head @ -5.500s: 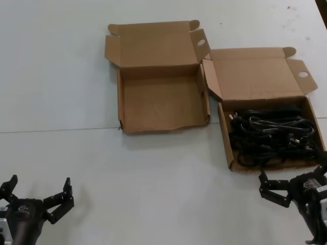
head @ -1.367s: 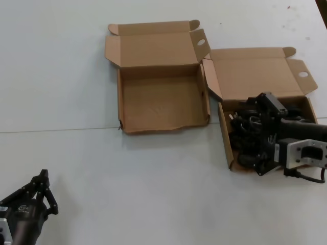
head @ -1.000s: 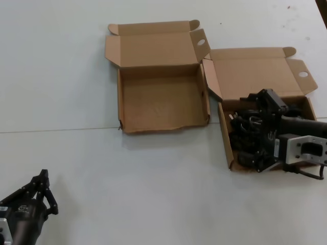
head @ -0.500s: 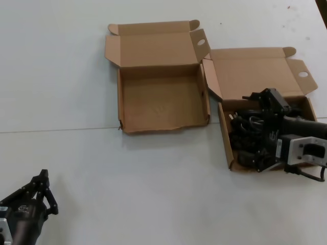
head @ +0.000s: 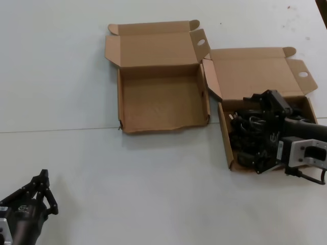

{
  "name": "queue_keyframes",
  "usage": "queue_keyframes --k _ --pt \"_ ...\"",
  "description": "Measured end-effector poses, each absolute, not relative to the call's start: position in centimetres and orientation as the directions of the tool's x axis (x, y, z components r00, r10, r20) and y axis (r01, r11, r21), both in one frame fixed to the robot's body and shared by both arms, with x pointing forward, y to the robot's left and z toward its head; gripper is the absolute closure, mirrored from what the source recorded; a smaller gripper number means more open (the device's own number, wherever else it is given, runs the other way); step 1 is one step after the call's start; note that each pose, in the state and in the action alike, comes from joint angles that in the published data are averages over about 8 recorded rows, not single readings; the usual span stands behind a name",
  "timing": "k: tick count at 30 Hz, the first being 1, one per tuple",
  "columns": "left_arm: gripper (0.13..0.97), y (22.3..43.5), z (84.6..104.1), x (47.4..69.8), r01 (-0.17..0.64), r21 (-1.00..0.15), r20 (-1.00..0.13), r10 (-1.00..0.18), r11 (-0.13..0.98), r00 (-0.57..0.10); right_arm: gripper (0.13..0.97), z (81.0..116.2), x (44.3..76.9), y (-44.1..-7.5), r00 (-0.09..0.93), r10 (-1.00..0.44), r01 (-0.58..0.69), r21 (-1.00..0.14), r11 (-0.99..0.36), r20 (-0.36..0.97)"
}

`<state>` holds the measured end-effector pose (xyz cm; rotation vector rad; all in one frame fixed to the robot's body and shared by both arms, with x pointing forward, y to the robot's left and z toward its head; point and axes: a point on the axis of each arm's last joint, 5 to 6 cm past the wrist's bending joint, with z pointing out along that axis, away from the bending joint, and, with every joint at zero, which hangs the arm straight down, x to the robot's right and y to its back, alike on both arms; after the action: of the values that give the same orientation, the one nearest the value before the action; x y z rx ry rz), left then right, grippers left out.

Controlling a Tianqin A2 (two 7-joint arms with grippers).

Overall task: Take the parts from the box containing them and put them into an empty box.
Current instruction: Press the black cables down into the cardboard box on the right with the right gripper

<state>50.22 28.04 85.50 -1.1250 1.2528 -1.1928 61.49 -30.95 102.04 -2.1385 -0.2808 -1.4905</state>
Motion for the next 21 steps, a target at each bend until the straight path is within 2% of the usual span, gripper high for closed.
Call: queue_keyframes --k 21 --pt "0.941 28.04 85.5 50.22 0.022 -0.997 -0.071 -0.997 0.07 -0.035 0.13 102.94 61.19 -30.93 0.361 -0.099 0.463 -0.271 -0.844 0.927"
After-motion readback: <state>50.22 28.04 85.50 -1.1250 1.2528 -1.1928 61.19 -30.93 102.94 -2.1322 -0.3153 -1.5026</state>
